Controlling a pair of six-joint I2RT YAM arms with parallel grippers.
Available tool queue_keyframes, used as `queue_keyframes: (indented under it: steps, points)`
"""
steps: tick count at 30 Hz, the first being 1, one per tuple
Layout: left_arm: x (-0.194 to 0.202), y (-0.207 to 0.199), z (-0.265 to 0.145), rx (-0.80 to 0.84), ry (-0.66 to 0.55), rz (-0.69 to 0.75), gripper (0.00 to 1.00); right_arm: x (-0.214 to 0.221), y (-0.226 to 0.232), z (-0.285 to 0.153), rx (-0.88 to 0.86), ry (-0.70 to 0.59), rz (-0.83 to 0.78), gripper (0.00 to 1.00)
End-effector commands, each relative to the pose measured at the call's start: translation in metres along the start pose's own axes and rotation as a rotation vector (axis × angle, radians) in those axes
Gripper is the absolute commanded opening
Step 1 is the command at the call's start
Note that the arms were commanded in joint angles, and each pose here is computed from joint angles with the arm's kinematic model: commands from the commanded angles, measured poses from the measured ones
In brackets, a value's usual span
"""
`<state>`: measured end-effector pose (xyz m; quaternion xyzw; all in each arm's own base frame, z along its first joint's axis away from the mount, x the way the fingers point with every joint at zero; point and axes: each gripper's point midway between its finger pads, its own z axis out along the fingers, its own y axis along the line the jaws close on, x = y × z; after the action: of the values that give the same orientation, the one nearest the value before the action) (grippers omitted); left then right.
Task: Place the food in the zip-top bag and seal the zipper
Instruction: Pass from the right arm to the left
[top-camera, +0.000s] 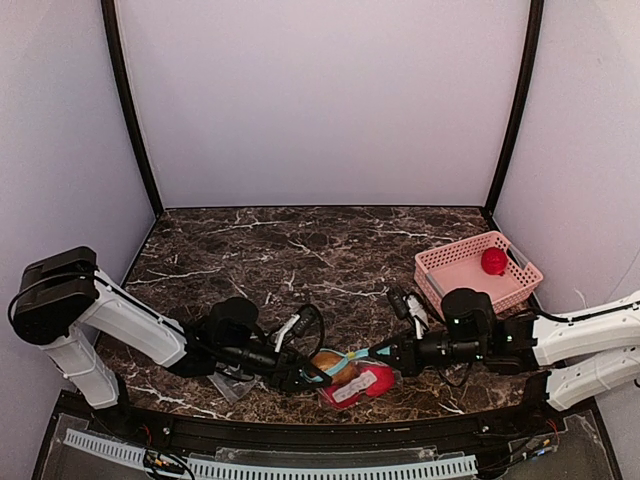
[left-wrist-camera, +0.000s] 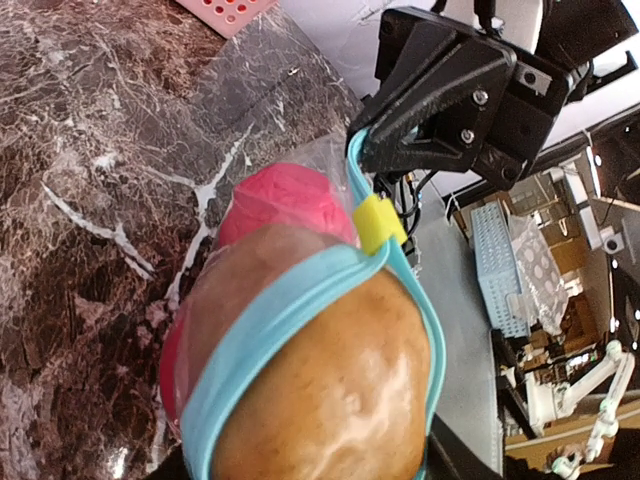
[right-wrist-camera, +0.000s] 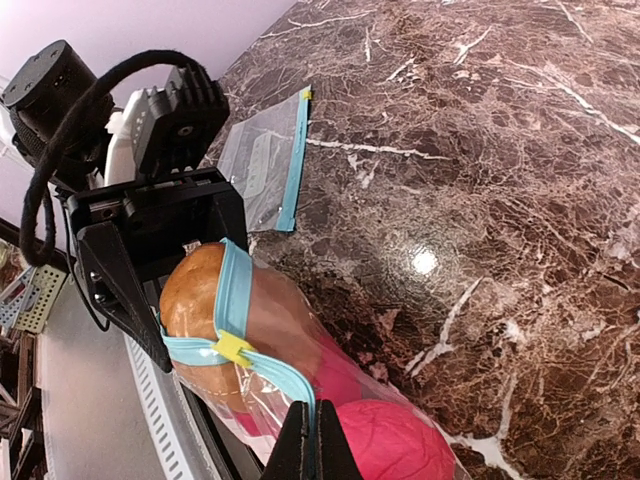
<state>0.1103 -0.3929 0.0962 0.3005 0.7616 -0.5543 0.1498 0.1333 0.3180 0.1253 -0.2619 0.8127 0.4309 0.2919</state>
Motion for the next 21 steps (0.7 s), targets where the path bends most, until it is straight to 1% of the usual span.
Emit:
queue_keyframes:
  steps: [1,5,6,11,12,13,14,16,17,18,19,21]
  points:
    - [-0.015,-0.009,0.009,0.023,-0.048,0.053,0.47,0.009,-0.007,-0.002,0.016,0.008,0.031,0.0]
    - [-0.016,-0.007,0.013,0.002,-0.039,0.067,0.31,0.014,-0.012,-0.004,0.042,0.022,0.049,0.0]
    - [-0.015,-0.007,0.014,-0.003,-0.035,0.068,0.29,0.015,-0.014,-0.005,0.051,0.022,0.052,0.0]
    - [-0.018,-0.006,0.014,-0.028,-0.029,0.091,0.13,0.014,-0.014,-0.013,0.066,0.022,0.062,0.0]
    - [-0.017,-0.005,0.014,-0.033,-0.023,0.093,0.08,0.013,-0.013,-0.015,0.069,0.023,0.061,0.02]
    - [-0.018,-0.006,0.014,-0.034,-0.022,0.095,0.05,0.011,-0.012,-0.018,0.072,0.025,0.061,0.11]
    - [-0.019,-0.007,0.014,-0.033,-0.022,0.1,0.02,0.008,-0.011,-0.021,0.08,0.028,0.059,0.22]
    - [-0.021,-0.01,0.014,-0.032,-0.023,0.108,0.01,0.001,-0.007,-0.03,0.099,0.027,0.052,0.47]
    - [-0.023,-0.013,0.014,-0.033,-0.025,0.113,0.01,-0.003,-0.006,-0.035,0.112,0.024,0.048,0.57]
    - [-0.024,-0.014,0.013,-0.035,-0.027,0.122,0.01,-0.008,-0.005,-0.04,0.131,0.021,0.042,0.64]
    - [-0.027,-0.017,0.012,-0.044,-0.03,0.128,0.01,-0.012,-0.004,-0.045,0.153,0.019,0.039,0.68]
    - [-0.03,-0.021,0.011,-0.07,-0.032,0.154,0.01,-0.027,-0.002,-0.055,0.196,0.002,0.038,0.73]
